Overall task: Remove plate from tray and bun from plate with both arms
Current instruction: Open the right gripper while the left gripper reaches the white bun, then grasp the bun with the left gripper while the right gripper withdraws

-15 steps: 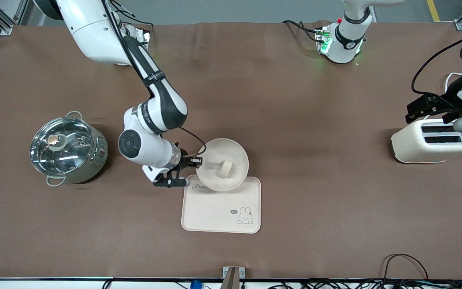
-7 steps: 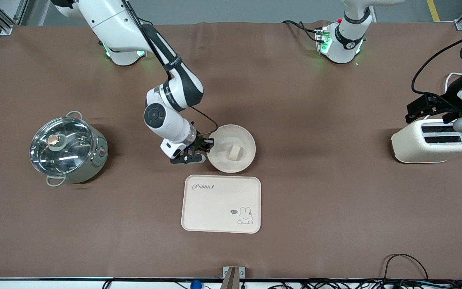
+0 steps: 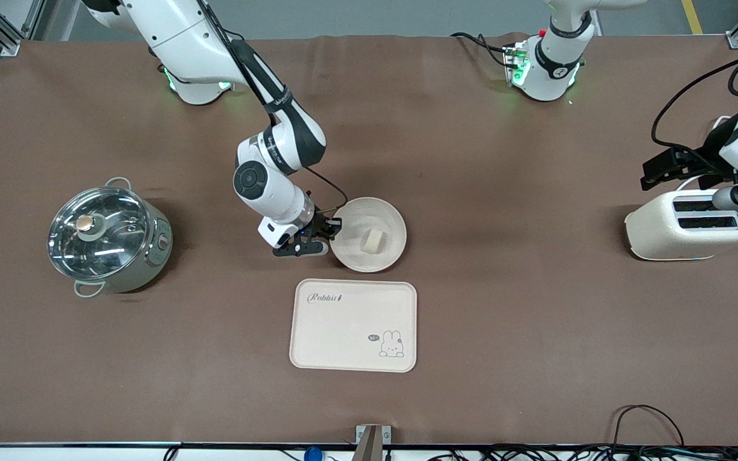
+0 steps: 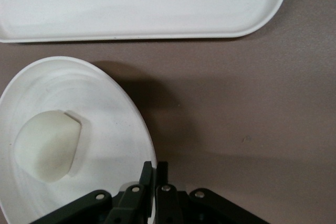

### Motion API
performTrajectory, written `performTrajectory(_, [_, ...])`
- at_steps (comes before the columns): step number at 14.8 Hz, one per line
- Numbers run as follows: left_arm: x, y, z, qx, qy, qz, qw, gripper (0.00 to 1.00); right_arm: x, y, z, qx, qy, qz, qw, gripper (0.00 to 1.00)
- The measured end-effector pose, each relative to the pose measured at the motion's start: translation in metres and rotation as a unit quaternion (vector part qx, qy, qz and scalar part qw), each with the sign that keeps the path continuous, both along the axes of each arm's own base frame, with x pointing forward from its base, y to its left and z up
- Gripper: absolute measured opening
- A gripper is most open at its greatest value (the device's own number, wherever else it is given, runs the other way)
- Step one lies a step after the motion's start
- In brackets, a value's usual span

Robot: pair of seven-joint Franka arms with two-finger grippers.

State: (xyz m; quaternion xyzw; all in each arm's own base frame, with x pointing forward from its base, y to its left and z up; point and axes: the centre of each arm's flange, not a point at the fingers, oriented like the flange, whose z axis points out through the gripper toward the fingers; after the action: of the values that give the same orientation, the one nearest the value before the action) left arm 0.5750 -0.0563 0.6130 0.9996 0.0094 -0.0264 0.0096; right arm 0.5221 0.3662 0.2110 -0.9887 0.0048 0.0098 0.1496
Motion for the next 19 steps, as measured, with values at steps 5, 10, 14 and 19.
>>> performTrajectory(5, [-0.026,-0.131,-0.010,-0.010,0.004,0.053,0.999,1.00,0.003,-0.004,-0.002,-0.001,0.001,-0.004,1.000,0.41])
performTrajectory(10, [-0.038,-0.289,-0.098,-0.042,-0.030,0.114,0.992,1.00,0.031,-0.018,0.031,0.012,-0.008,-0.019,1.000,0.90])
performTrajectory(14, [-0.036,-0.370,-0.214,-0.021,-0.074,0.139,0.987,1.00,0.083,-0.082,0.141,0.032,0.006,-0.037,0.999,1.00])
performTrajectory(19, [-0.062,-0.434,-0.347,-0.023,-0.082,0.189,0.978,1.00,0.093,-0.185,0.267,-0.066,-0.003,0.000,0.998,1.00])
